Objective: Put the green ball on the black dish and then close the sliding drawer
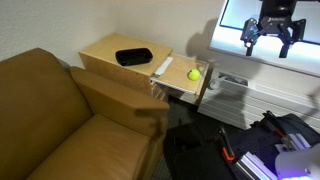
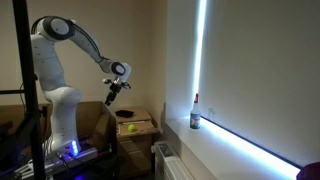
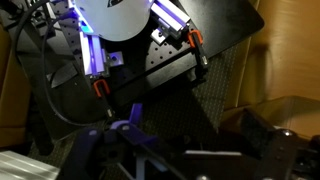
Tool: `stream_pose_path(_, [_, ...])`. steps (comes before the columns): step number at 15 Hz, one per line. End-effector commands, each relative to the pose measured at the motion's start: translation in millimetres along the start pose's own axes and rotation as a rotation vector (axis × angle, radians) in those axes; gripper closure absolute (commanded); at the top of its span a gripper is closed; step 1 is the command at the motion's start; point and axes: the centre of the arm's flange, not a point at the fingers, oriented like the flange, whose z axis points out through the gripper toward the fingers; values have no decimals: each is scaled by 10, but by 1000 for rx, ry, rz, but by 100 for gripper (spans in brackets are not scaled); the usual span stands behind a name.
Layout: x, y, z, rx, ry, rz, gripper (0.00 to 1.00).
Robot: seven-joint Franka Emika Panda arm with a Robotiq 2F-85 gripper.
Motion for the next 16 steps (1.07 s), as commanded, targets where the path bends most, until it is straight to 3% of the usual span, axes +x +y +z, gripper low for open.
stream_pose_path(1, [-228,-226,210,-97,19,-55,0])
stream_pose_path(2, [-32,-562,577,-103,-16,-118,0])
stream_pose_path(3, [23,-663,663,-107,-8,-156,0])
stream_pose_path(5, [50,-1097,916,-74,95,-228,0])
stream_pose_path(6, [-150,-747,625,-87,61,-170,0])
stream_pose_path(8, [-132,-880,769,-105,57,-181,0])
stream_pose_path(13, [-52,-831,738,-97,41,-162,0])
stream_pose_path(15, [218,-986,938,-57,119,-138,0])
stream_pose_path(16, [419,-1151,1027,-19,213,-130,0])
